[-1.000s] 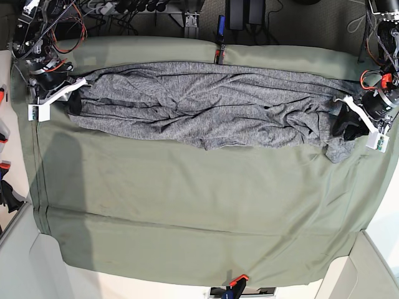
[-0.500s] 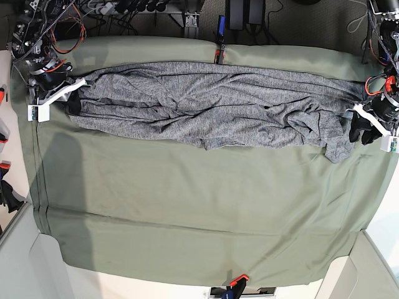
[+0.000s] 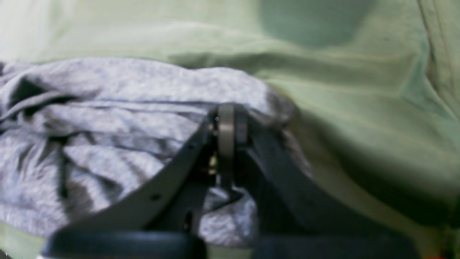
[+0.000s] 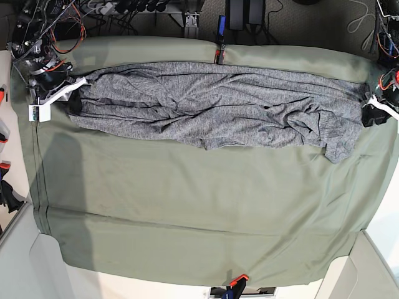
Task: Fold the T-shirt properly
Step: 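Grasp the shirt's end with the left gripper and pull it straight, then grasp the shirt's end with the left gripper and fold it toward the right gripper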
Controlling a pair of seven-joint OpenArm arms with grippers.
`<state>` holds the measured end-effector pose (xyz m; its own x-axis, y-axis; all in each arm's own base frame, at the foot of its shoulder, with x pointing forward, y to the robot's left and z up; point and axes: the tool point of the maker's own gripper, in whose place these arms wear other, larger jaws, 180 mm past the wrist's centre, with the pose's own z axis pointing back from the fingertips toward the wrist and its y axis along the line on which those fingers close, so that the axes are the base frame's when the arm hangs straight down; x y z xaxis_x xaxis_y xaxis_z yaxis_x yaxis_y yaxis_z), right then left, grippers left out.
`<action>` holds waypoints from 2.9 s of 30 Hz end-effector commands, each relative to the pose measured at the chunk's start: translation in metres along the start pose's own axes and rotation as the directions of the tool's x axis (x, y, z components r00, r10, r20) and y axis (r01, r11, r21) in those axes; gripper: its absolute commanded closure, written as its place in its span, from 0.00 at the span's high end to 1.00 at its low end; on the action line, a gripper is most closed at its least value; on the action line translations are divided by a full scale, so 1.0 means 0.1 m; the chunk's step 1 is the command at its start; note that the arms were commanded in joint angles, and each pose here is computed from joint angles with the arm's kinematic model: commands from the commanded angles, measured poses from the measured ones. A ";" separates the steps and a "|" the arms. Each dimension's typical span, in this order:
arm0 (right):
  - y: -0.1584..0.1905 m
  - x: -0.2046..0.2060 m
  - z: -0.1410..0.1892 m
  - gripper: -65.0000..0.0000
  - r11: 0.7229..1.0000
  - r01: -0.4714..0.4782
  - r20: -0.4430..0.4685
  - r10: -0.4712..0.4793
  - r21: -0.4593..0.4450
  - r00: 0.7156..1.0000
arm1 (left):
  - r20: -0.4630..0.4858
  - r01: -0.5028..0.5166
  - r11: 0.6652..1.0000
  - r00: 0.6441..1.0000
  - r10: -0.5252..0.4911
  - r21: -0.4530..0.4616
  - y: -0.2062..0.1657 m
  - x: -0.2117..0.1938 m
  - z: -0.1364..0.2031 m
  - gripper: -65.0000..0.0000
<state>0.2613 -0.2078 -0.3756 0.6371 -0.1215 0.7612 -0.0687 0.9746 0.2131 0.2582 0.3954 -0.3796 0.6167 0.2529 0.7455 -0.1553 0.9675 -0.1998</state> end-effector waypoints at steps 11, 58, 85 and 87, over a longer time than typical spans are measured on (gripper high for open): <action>0.01 0.15 0.02 0.00 1.000 -0.018 0.048 0.017 0.013 0.999 | 0.060 -0.123 0.982 0.989 0.132 -0.142 0.22 0.40 0.14 0.55; 0.09 0.11 0.02 0.00 0.998 0.024 0.028 -0.025 0.056 0.999 | -0.082 -0.295 0.881 0.955 0.285 -0.370 -0.61 0.02 -0.13 0.55; 0.07 0.10 0.02 0.00 0.999 0.011 0.020 -0.012 0.044 1.000 | 0.074 0.259 0.848 0.964 -0.254 -0.462 -1.64 0.41 0.00 0.00; 0.07 0.10 0.02 0.00 0.999 0.012 0.022 -0.013 0.044 1.000 | 0.153 0.379 0.786 0.924 -0.350 -0.488 -1.97 0.40 0.14 0.00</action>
<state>0.2580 -0.2005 -0.3773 0.6571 -0.1449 0.7398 -0.0781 0.9630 0.2580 0.2983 0.2145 -0.3145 0.5427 -0.1077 0.8330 0.4701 0.8609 -0.1949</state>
